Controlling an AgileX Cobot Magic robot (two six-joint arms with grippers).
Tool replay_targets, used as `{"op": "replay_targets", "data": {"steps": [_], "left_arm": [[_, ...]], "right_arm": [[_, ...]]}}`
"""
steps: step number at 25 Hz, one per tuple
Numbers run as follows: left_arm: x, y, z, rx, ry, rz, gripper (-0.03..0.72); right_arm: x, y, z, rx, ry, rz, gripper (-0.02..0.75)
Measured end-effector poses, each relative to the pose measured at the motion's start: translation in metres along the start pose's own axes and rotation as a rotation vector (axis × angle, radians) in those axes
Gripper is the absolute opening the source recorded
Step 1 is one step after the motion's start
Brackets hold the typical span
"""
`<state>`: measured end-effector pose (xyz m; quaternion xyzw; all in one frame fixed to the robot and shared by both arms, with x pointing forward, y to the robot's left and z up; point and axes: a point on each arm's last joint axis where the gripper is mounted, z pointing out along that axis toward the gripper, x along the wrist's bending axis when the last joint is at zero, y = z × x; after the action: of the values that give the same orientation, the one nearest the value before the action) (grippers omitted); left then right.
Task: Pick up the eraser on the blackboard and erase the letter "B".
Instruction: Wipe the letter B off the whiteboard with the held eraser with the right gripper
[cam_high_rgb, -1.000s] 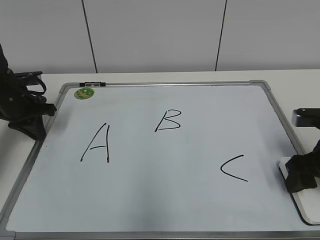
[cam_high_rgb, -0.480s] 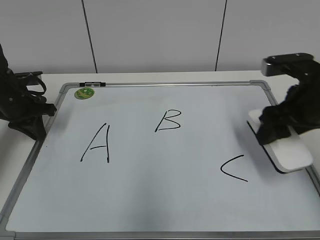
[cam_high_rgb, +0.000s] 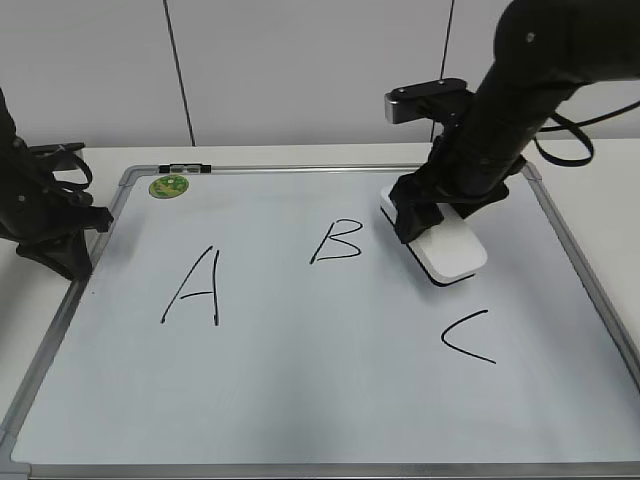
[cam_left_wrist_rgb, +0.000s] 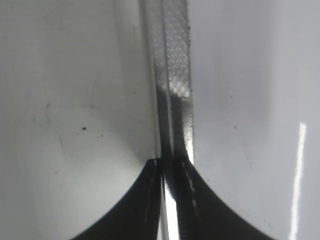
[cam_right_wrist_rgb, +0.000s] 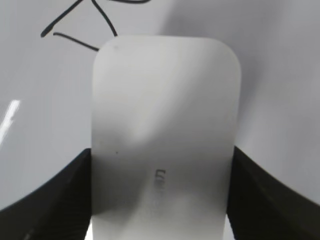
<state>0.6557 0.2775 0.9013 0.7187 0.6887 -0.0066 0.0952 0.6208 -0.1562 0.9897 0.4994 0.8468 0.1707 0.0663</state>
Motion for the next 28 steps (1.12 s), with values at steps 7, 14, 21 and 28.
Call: {"op": "replay_targets", "data": {"steps": [7, 14, 21, 28], "left_arm": [[0.000, 0.000, 0.000, 0.001, -0.005, -0.005, 0.073], [-0.001, 0.000, 0.000, 0.001, -0.007, -0.006, 0.076], [-0.001, 0.000, 0.000, 0.000, -0.009, -0.008, 0.076], [-0.001, 0.000, 0.000, 0.000, -0.009, -0.008, 0.077]], "right_arm": [[-0.006, 0.044, 0.050, 0.044, 0.015, -0.029, 0.524], [-0.014, 0.072, 0.087, 0.082, 0.022, -0.046, 0.524], [-0.011, 0.077, 0.093, 0.096, 0.027, -0.073, 0.524], [0.044, 0.081, 0.098, 0.103, 0.039, -0.217, 0.524]]}}
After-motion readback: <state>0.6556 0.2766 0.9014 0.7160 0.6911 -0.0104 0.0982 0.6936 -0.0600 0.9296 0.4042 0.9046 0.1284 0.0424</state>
